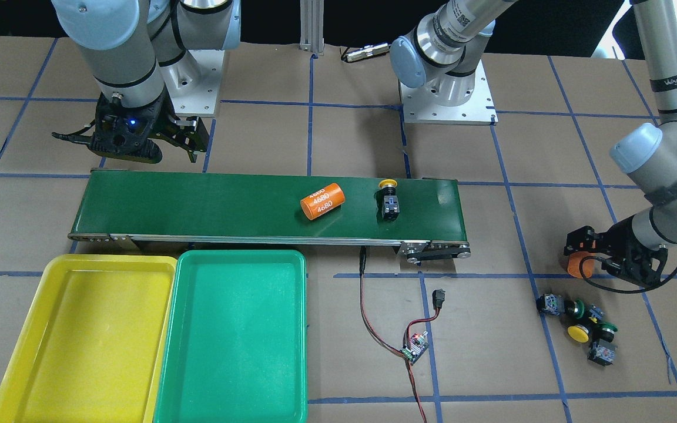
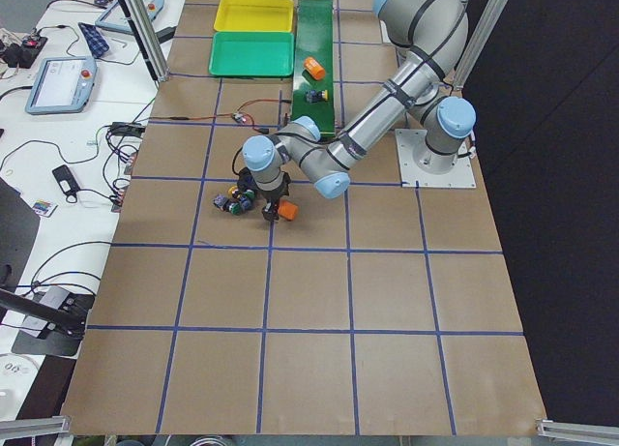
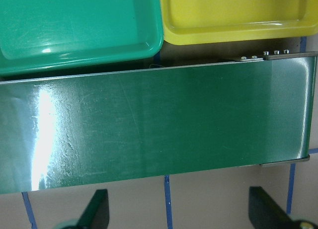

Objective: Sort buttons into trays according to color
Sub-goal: 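Grasp the second orange cylinder with the left gripper, then place the orange cylinder on the conveyor belt with the left gripper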

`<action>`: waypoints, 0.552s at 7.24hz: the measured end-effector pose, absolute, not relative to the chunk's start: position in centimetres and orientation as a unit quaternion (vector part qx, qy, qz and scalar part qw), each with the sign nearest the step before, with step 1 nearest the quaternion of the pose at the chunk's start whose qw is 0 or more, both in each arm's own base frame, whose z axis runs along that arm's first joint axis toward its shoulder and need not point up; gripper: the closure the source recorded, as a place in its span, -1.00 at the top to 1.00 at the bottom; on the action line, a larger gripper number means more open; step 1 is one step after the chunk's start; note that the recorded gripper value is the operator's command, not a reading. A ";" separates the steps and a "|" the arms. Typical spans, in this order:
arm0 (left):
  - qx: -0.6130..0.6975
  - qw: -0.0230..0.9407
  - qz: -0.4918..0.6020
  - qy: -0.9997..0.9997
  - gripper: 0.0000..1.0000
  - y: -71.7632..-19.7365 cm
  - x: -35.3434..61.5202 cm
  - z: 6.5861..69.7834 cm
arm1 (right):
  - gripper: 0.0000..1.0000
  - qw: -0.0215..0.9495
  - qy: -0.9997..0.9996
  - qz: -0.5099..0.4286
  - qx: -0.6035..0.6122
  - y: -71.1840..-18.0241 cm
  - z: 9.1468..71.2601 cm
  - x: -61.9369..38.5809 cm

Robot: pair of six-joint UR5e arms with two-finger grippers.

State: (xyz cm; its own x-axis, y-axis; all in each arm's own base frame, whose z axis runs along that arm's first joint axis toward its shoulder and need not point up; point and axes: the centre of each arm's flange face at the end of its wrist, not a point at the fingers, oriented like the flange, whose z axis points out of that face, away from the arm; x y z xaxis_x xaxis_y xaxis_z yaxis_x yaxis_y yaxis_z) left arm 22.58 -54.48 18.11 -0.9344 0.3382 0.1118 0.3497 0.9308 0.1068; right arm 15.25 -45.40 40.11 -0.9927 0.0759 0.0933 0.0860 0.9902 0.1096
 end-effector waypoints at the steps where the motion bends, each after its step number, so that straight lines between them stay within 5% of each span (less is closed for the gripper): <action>1: -0.178 0.048 -0.065 -0.981 -0.90 -54.1 22.3 17.9 | 1.00 0.044 -0.997 -0.057 -0.041 -45.4 40.1 15.3; 4: -0.195 0.044 -0.059 -0.978 -1.00 -53.5 20.0 21.4 | 1.00 0.042 -0.997 -0.058 -0.040 -45.5 40.0 15.3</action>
